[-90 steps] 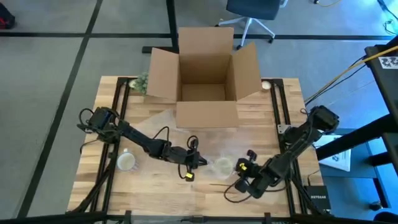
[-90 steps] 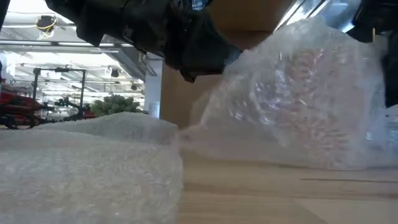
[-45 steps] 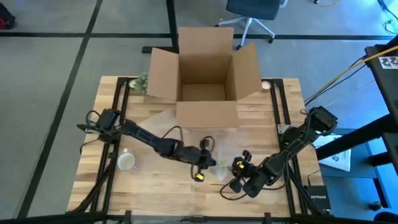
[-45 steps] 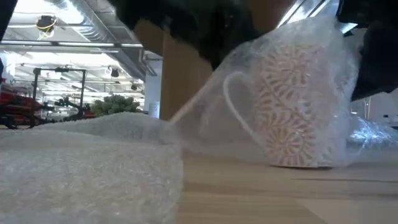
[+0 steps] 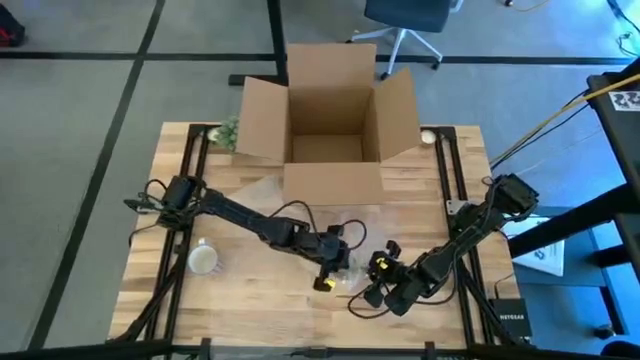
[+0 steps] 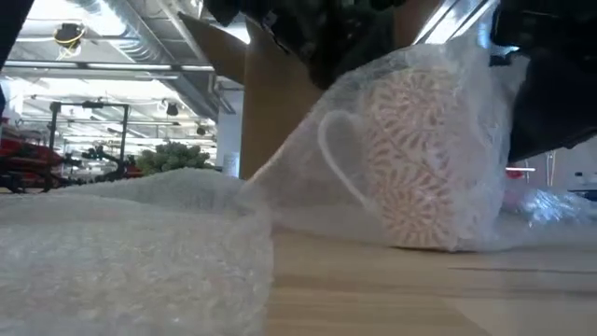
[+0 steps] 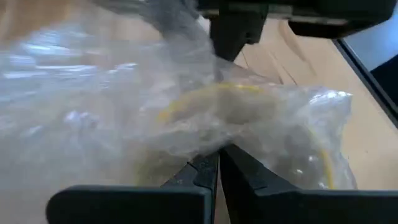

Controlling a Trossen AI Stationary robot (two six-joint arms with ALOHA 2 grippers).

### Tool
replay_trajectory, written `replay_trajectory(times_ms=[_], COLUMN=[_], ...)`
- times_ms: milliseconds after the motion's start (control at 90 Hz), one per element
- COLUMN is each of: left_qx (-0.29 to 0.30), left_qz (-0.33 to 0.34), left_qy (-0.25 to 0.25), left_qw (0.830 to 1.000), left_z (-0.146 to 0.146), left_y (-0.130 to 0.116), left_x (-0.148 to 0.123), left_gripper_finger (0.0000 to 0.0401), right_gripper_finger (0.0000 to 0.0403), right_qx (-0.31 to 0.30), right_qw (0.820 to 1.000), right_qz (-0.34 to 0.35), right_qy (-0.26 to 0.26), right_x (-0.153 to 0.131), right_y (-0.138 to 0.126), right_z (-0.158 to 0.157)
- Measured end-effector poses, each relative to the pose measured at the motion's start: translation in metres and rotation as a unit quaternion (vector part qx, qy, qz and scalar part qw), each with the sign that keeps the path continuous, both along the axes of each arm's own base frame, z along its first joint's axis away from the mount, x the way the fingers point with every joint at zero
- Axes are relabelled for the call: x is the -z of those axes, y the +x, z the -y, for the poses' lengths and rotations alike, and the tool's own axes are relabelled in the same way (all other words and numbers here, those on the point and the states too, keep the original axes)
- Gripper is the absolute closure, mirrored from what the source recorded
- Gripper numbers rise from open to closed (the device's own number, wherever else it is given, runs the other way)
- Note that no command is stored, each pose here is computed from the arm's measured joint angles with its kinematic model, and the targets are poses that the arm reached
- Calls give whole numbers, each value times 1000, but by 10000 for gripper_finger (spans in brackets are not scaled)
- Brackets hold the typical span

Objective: Wrap mug
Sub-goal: Wrap the orange mug with the bubble wrap

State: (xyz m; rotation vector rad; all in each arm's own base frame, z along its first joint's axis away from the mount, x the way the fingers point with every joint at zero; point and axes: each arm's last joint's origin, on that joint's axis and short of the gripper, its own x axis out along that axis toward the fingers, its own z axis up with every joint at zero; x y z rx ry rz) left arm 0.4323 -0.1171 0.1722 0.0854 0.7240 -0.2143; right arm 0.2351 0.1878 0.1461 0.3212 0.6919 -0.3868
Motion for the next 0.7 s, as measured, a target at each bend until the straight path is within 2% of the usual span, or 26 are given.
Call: replay_trajectory(times_ms=[133, 356, 522, 644, 700], left_qx=[-12, -11, -4, -5, -5], left_qz=[-8, -18, -9, -6, -6], left_qy=[-16, -10, -5, -8, -8], left_qw=[1000, 1000, 1000, 1000, 1000], left_z=[0, 3, 4, 4, 4], left_y=[0, -2, -2, -1, -1], left_x=[5, 10, 8, 7, 7], left_gripper_finger=[401, 401, 401, 401, 401], right_gripper_finger=[403, 403, 403, 403, 403], right_qx=[-19, -54, -35, -18, -15], right_qw=[1000, 996, 998, 1000, 1000], right_qz=[-12, -45, -41, 16, 21], right_qy=[9, 48, 38, -2, 5], right_x=[-18, -54, -55, -62, -64], right_y=[0, -23, -30, -25, -21], right_z=[-5, -20, -20, -19, -17])
